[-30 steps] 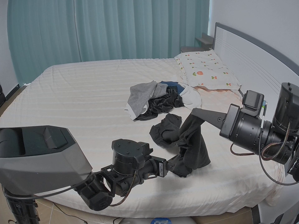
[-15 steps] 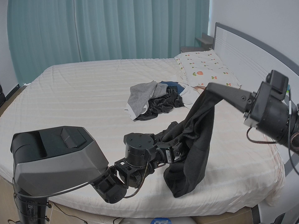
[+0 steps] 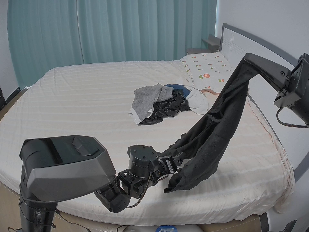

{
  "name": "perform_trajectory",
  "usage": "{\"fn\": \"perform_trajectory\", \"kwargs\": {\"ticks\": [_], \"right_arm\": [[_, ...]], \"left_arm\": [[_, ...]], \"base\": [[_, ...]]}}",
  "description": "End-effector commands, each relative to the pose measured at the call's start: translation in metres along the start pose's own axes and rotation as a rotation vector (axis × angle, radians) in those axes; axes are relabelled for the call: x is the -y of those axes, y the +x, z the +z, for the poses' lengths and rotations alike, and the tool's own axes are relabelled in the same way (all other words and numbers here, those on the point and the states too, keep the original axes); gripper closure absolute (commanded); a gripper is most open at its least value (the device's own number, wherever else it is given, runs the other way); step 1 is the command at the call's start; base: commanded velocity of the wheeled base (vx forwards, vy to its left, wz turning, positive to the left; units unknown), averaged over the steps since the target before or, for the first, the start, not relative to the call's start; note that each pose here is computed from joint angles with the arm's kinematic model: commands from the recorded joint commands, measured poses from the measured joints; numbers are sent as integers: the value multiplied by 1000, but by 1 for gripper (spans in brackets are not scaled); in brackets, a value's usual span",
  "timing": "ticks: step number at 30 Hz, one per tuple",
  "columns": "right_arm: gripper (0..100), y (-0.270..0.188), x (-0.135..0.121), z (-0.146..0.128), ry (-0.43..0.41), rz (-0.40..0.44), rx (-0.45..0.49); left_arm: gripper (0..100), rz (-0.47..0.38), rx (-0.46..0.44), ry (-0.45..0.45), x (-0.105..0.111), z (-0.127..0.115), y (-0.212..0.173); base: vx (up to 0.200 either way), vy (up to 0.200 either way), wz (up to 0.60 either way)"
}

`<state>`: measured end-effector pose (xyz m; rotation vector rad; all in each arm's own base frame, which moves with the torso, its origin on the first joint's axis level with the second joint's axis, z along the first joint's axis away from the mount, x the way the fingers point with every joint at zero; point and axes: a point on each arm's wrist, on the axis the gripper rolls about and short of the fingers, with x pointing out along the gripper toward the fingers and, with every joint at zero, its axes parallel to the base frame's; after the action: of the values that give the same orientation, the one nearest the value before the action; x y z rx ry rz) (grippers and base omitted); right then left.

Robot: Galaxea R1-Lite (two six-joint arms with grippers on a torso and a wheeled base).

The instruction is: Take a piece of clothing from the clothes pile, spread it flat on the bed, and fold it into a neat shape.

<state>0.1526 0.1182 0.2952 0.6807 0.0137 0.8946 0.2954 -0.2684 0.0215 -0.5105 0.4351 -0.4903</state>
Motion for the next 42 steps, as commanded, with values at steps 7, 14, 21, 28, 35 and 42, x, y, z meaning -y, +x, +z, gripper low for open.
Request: {"fn": "perform_trajectory", "kwargs": {"ticks": [7, 14, 21, 28, 35, 42], "right_arm": [[100, 13, 14, -9, 13, -38, -44], [100, 27, 18, -10, 15, -39, -42], [100, 30, 12, -2, 12, -19, -16], [100, 31, 43, -15, 21, -135, -64], [100, 44, 91, -43, 55, -290, -149], [100, 56, 121, -54, 51, -399, -143]], "left_arm": [[0, -7, -30, -44, -25, -14, 28], [100, -69, -63, -126, -25, -15, 29], [100, -57, -63, -141, -36, -22, 29], [100, 3, -41, -165, -51, -8, 13], [100, -48, 117, -173, -18, 55, -28], [100, -9, 114, -139, 18, 124, -82]], "base": [[0, 0, 0], [0, 0, 0], [0, 0, 0], [0, 0, 0], [0, 0, 0], [0, 0, 0]]}}
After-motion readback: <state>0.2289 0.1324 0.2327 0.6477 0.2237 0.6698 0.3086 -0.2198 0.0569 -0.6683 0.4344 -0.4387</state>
